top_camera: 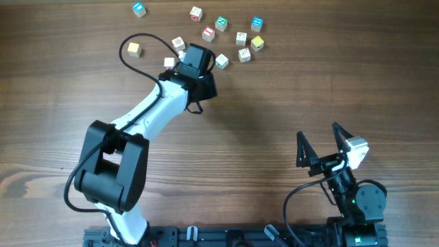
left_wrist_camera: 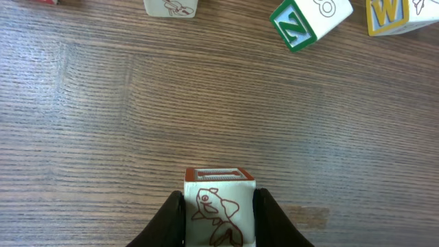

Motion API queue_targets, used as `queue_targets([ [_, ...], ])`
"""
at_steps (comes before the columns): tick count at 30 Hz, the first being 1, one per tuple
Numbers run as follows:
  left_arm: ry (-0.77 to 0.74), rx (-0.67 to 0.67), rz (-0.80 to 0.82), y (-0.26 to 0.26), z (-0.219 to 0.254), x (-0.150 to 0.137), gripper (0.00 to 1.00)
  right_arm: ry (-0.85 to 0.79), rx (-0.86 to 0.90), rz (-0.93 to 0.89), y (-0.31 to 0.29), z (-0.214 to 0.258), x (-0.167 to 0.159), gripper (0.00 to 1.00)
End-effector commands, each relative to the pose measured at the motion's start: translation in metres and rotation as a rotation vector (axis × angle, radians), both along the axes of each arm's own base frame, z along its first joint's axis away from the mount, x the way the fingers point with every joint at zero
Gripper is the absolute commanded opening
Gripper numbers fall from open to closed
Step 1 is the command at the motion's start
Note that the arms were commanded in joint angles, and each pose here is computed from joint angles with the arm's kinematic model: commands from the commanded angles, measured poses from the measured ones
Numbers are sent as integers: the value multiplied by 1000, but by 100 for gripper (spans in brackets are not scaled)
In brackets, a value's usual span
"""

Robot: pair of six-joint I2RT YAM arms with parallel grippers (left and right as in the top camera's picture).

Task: Form a circle

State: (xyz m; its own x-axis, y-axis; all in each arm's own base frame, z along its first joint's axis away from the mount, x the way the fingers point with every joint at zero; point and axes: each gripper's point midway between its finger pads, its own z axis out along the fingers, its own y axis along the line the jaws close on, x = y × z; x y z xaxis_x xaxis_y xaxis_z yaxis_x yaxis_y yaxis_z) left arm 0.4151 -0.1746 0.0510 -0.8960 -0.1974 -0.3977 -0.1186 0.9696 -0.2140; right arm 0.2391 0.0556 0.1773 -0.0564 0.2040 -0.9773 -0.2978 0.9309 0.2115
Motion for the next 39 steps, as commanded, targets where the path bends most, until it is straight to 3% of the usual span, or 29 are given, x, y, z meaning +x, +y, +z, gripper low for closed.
queue_targets([
  [1,-19,60,17,2,-6,1,4,-14,-4,-4,0,3,0,100],
  [7,-30,52,21,0,-5,3,4,-14,-5,-4,0,3,0,100],
  [21,23,67,215,16,-32,1,5,-14,-5,-4,0,3,0,100],
  [26,9,78,223,19,-31,4,14,-14,-4,-4,0,3,0,100],
  [32,10,78,222,19,-31,4,43,-14,-4,-4,0,3,0,100],
  [36,12,80,222,19,-31,3,46,-14,-5,-4,0,3,0,99],
  [39,14,81,221,19,-31,3,41,-14,-5,-4,0,3,0,100],
])
